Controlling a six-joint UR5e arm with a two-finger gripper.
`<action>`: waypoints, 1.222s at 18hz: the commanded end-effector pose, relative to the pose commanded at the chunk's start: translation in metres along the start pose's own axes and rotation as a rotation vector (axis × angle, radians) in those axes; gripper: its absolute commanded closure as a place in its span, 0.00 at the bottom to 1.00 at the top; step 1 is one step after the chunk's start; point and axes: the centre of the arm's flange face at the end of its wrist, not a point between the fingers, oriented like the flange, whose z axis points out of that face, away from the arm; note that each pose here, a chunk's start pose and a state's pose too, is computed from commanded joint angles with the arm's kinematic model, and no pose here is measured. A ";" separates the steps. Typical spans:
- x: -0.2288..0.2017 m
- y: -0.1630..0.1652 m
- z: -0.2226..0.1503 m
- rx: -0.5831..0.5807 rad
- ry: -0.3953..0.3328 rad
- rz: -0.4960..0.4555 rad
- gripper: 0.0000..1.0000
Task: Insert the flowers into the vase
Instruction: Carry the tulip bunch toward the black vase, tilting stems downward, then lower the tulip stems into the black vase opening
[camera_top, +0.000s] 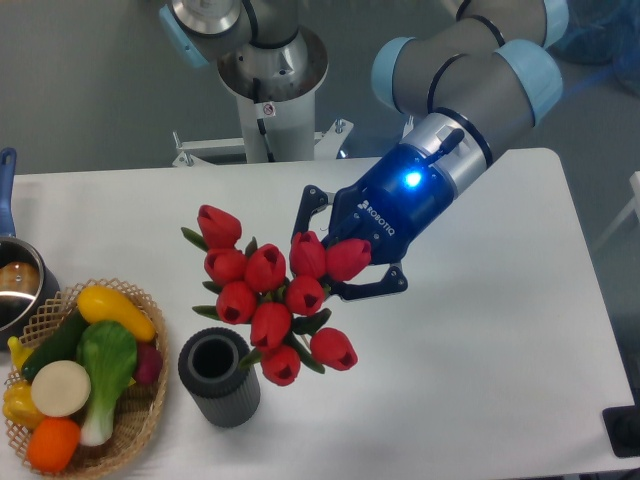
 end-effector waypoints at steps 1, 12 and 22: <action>0.001 0.000 0.002 -0.001 0.003 0.001 0.87; 0.018 -0.003 0.036 0.016 0.080 0.022 0.87; 0.017 0.010 0.064 0.016 0.123 0.055 0.89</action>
